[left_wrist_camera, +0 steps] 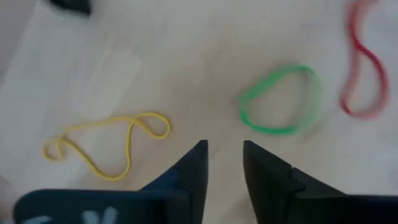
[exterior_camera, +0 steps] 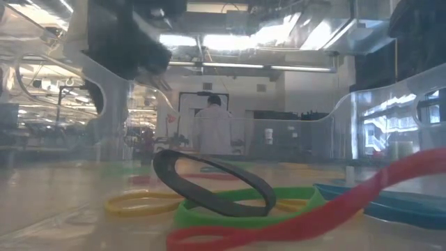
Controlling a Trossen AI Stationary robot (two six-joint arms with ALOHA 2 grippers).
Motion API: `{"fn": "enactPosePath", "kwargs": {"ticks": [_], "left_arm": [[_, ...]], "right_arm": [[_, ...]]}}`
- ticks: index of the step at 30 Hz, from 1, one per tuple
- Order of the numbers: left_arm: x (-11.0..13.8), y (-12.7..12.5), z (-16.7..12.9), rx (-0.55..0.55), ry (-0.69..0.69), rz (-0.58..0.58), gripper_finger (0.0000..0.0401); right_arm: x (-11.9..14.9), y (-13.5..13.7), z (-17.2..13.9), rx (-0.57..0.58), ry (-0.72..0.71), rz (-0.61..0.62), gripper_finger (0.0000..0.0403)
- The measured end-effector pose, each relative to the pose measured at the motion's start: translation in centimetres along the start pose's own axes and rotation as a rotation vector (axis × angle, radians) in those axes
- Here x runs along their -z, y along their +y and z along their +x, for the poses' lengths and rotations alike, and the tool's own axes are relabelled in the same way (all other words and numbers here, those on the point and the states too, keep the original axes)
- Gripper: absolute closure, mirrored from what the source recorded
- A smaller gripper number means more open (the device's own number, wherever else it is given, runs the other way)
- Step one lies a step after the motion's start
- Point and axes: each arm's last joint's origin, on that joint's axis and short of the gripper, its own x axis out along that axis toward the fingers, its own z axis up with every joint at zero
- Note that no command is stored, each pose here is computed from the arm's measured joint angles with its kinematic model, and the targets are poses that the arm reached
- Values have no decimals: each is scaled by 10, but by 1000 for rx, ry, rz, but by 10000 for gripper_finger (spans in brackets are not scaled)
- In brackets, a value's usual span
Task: Pick and place rubber bands into bin
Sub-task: Put the green rubber band into the transparent bin
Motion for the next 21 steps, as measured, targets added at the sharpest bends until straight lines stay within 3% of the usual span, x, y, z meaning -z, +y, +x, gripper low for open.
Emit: {"fn": "enactPosePath", "kwargs": {"ticks": [6,15,21], "left_arm": [[1,8,15,-10,0,-122,277],[-4,4,16,14,-88,-187,290],[-6,-2,25,31,-64,-253,297]], "right_arm": [[0,0,0,1,1,42,399],[1,-2,0,40,-10,35,399],[1,-2,0,41,-10,2,399]]}}
